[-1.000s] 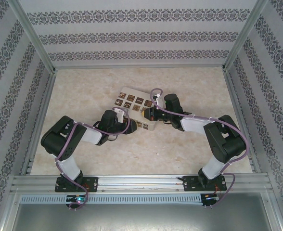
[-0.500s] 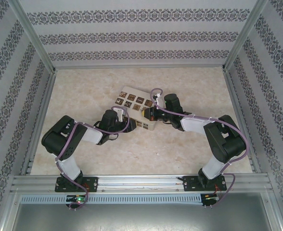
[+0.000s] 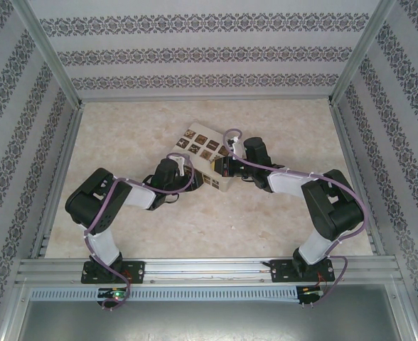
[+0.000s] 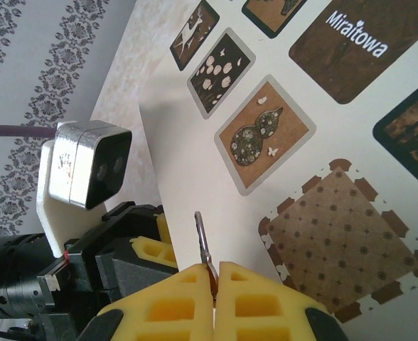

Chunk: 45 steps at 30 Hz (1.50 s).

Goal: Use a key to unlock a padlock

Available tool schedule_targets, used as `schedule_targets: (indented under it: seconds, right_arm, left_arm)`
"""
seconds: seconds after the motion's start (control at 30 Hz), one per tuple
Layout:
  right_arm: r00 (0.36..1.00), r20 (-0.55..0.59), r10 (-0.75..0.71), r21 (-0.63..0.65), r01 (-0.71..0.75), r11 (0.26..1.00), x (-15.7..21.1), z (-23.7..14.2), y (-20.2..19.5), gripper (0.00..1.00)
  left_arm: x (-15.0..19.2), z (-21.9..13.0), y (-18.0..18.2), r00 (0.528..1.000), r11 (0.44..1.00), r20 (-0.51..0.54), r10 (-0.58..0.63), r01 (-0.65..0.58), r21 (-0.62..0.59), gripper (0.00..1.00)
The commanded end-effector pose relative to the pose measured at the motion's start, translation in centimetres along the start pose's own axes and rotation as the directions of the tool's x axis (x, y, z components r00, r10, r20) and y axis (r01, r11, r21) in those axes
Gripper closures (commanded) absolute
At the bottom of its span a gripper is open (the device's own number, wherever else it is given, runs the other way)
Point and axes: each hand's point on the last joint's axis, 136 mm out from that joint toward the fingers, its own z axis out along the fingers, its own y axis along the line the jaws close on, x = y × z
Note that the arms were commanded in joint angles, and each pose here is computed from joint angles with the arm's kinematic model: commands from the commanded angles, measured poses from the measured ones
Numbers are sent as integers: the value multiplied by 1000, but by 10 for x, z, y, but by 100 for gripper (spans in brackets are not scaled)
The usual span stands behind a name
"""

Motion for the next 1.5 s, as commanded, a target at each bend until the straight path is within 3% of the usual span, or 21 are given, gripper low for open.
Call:
schedule_targets:
  seconds: [0.0,0.27,0.57,0.77,0.97,1.47]
  right_arm:
    - [999,-34,21,23,-20,1000,5,-3,-3,100]
    - [994,71,-86,-9,86,996,-25,-37,37,100]
    - [969,56,-241,71,237,969,32,-69,42,100]
    - [943,9,-334,159,328,931,82,-65,25,100]
    - [898,-87,-432,250,440,863,114,-51,6,100]
    - [799,-135,-586,314,595,739,101,-15,-7,100]
  left_arm:
    - [-7,5,-7,1000,1000,18,-3,3,2,75]
    - [-12,-1,-24,999,998,5,-38,38,54,77]
    - [-11,-12,-46,987,981,-59,-151,156,112,77]
    - [-9,-15,-55,967,959,-103,-233,246,138,78]
    - [-8,-17,-57,964,958,-115,-239,253,132,78]
    - [-7,-19,-59,955,955,-145,-259,276,105,78]
